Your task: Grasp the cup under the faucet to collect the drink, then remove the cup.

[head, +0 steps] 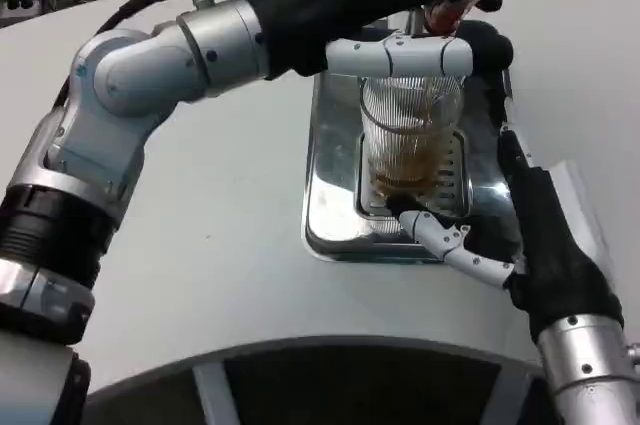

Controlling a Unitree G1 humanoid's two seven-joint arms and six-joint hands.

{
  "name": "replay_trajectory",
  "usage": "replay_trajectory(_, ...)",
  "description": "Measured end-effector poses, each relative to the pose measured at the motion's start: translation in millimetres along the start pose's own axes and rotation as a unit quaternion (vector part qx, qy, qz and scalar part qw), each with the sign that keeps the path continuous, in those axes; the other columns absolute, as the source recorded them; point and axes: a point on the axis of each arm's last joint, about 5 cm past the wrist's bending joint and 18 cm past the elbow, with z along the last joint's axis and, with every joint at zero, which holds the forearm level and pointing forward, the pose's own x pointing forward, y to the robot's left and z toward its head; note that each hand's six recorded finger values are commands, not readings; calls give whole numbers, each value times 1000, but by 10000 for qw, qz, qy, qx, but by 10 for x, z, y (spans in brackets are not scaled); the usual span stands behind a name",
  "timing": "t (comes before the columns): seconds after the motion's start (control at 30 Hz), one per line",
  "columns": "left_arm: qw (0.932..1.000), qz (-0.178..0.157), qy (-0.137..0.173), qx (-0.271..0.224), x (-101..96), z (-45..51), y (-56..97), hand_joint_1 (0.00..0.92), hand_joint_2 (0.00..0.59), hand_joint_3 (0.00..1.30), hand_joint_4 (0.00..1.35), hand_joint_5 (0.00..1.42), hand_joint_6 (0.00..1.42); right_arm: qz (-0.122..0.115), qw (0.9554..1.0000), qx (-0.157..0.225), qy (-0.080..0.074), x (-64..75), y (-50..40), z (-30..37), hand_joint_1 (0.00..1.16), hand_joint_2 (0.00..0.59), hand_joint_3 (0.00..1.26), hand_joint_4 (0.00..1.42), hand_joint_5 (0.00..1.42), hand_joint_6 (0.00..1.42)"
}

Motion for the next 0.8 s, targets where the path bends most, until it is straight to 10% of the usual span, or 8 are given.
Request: replay_trajectory(0.8, 10000, 3, 21, 66, -10, -8, 40, 0, 147, 117, 42, 147, 145, -168, 9993, 321, 130, 324, 154, -91, 784, 206, 0, 0, 0, 0)
